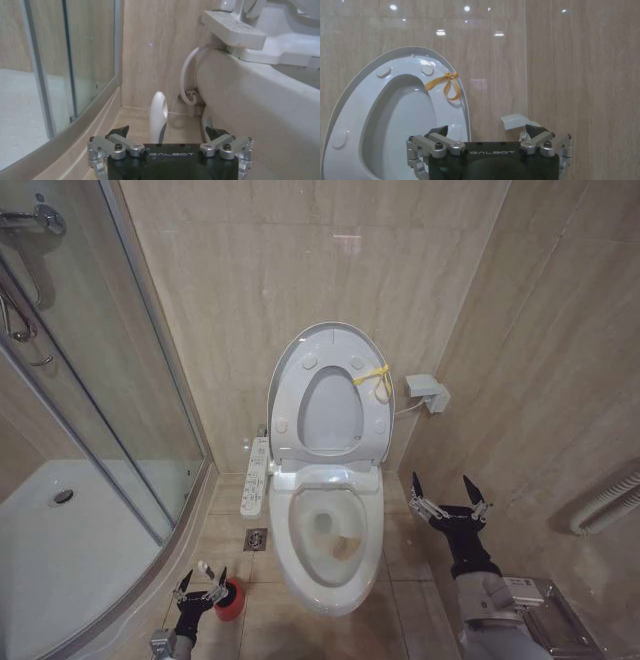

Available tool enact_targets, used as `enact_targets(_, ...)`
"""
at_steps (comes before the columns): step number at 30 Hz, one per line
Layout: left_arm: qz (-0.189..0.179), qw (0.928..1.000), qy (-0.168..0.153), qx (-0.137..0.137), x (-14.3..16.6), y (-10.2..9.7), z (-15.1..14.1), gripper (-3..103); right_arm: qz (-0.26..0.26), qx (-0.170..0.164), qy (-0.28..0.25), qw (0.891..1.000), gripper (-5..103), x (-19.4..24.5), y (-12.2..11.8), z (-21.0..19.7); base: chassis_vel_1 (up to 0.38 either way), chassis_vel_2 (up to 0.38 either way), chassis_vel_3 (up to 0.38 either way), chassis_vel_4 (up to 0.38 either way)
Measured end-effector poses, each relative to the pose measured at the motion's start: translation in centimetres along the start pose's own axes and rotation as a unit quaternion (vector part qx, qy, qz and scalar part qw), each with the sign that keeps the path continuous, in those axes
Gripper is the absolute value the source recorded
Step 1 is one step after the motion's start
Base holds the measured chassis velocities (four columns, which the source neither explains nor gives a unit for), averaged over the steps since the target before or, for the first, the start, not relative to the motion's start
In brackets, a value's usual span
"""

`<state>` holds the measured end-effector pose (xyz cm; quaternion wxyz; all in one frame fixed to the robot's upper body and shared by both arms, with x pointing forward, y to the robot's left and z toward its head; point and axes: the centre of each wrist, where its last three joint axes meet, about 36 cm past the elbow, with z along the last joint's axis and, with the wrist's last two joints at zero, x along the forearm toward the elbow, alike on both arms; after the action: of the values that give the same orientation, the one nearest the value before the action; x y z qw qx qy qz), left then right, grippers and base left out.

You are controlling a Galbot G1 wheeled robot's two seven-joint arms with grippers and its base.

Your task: Open the toilet lid, clean the toilet bowl with a toilet brush, close the toilet lid, and flush.

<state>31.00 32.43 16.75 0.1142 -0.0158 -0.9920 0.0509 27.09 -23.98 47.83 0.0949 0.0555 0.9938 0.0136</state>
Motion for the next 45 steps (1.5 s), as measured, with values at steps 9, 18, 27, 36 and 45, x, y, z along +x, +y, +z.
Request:
enact_targets(9,0.022,0.9997,-0.003,-0.007,-1.0,1.2,1.3,100,0.000,0.000,0.000,1.000,100,0.0,0.0,0.0,0.000,0.000,0.000,0.000)
enact_targets(18,0.040,0.9990,-0.008,-0.016,-1.7,1.7,0.9,86,0.000,0.000,0.000,1.000,100,0.0,0.0,0.0,0.000,0.000,0.000,0.000)
enact_targets(27,0.046,0.9988,-0.004,-0.020,-1.8,2.4,1.4,59,0.000,0.000,0.000,1.000,100,0.0,0.0,0.0,0.000,0.000,0.000,0.000)
enact_targets(36,0.047,0.9985,-0.006,-0.026,-1.9,3.2,1.2,32,0.000,0.000,0.000,1.000,100,0.0,0.0,0.0,0.000,0.000,0.000,0.000)
enact_targets(45,0.052,0.9980,-0.019,-0.031,-1.6,3.1,0.6,19,0.000,0.000,0.000,1.000,100,0.0,0.0,0.0,0.000,0.000,0.000,0.000)
